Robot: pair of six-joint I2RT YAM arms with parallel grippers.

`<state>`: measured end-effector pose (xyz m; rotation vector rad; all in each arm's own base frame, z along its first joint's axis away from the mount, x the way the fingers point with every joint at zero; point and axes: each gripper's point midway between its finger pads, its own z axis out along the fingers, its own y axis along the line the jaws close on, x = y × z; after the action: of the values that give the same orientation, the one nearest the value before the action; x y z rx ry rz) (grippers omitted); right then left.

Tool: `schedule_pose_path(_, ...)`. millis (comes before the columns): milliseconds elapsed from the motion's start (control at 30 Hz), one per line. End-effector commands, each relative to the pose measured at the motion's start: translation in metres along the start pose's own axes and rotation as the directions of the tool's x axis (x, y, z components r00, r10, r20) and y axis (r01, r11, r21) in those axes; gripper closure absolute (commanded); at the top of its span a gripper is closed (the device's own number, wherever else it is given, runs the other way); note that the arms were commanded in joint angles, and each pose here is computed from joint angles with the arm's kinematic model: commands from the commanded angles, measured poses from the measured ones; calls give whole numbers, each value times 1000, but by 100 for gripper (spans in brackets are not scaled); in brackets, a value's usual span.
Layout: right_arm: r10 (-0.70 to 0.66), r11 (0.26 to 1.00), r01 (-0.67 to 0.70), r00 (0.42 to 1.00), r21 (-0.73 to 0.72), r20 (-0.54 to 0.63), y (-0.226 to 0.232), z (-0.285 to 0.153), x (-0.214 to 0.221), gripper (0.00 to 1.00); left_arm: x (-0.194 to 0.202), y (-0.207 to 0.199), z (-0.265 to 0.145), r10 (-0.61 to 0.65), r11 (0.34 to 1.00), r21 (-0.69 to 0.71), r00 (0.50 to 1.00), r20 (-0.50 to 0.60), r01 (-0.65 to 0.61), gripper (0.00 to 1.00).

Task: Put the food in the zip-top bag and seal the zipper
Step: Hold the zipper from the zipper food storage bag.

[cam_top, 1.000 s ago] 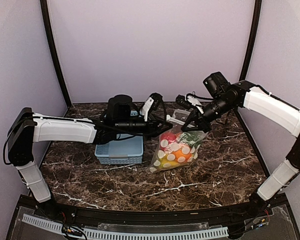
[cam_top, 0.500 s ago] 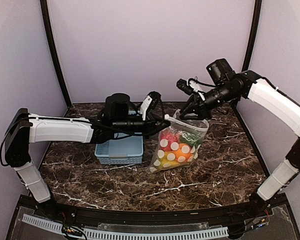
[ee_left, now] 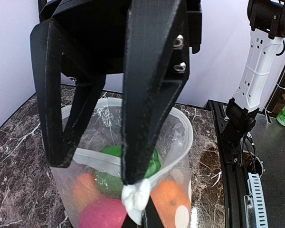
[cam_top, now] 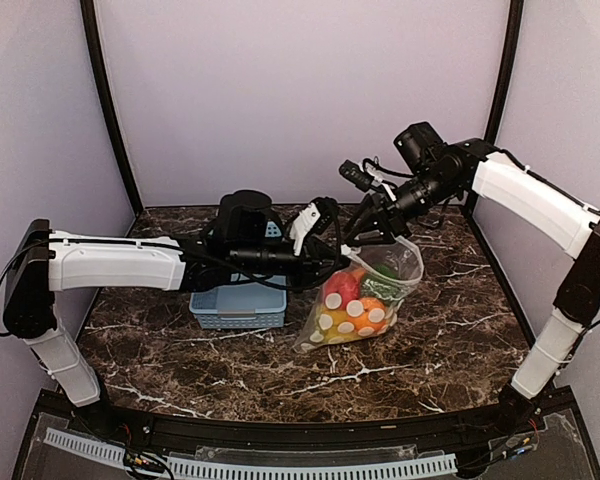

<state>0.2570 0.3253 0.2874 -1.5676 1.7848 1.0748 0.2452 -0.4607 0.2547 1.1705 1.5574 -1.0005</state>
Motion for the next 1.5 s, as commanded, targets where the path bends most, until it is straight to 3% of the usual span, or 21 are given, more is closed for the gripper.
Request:
schedule_pose_path(0, -22, 996, 25, 999, -81, 27, 24, -1, -6, 60, -26, -5, -14, 39, 999, -6, 998, 54, -39, 99)
schedule_pose_path(333, -24, 994, 25, 1000, -109, 11, 33, 1, 3, 60, -26, -6, -14, 37, 999, -6, 997, 64, -36, 99)
schedule_pose_path(733, -4, 998, 3, 1000, -57, -19, 14, 10, 8, 72, -26, -6, -15, 30, 1000, -7, 997, 66, -30, 99)
schedule_pose_path(1100, -8, 996, 6, 1000, -85, -24, 17, 15, 9, 71, -24, -3, -13, 22, 1000, -18, 998, 60, -21, 99)
schedule_pose_path(1367, 2, 995, -5, 1000, -103, -23, 16, 19, 8, 86, -23, -4, -15, 16, 1000, -21, 998, 66, -15, 99)
schedule_pose_path(1467, -1, 995, -1, 1000, -100, -19, 16, 18, 5, 87, -21, -3, -16, 16, 1000, -25, 998, 62, -14, 99)
